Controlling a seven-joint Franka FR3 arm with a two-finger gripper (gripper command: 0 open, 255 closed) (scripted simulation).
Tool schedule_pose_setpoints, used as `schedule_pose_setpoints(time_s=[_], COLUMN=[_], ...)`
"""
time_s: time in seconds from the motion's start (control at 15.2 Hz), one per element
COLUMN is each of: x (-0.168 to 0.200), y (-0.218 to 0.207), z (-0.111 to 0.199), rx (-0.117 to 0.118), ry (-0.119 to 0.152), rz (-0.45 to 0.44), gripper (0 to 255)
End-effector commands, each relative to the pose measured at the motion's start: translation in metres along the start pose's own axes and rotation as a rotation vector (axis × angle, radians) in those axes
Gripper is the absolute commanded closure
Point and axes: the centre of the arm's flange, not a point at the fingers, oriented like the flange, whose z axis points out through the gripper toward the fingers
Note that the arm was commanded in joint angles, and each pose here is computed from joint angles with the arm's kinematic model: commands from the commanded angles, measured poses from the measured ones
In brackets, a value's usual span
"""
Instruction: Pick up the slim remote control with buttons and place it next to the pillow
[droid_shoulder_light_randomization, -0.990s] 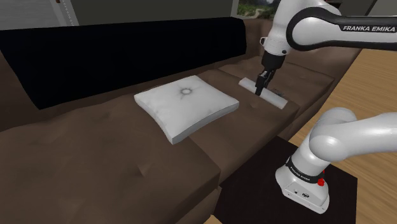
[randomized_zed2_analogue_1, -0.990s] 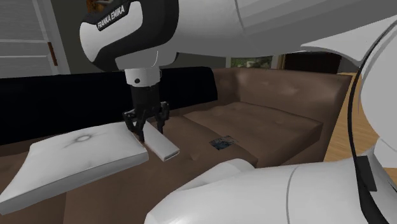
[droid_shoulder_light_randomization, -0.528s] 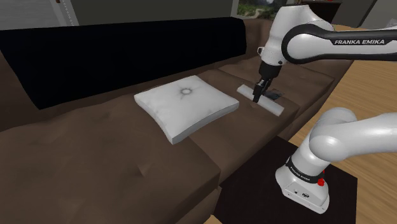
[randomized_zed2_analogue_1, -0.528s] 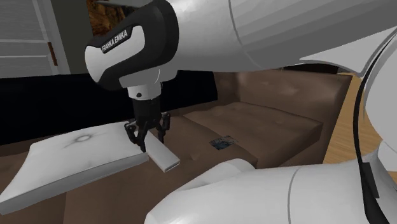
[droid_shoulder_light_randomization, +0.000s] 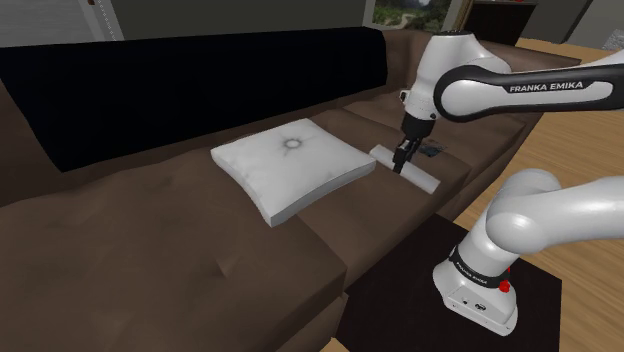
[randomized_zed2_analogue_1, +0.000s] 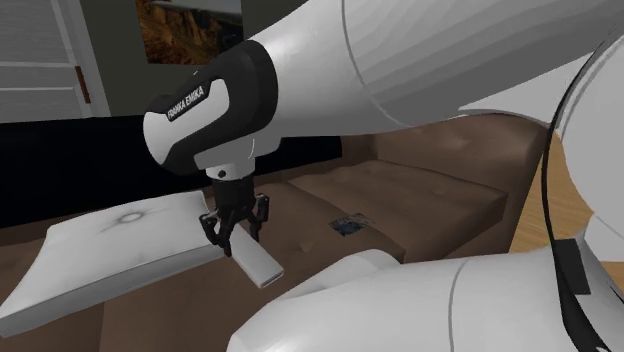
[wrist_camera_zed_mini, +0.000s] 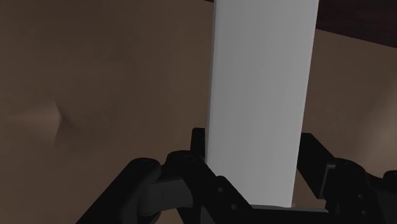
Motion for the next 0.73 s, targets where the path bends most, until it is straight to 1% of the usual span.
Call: schedule_pose_setpoints(time_s=[0.0, 0.66], x=[-0.001, -0.002], y=[-0.001, -0.003], z=[0.01, 0.063], rx=[0.0, 0.0], ry=[0.001, 0.001], rz=[0.0, 0.0], gripper=[255, 255])
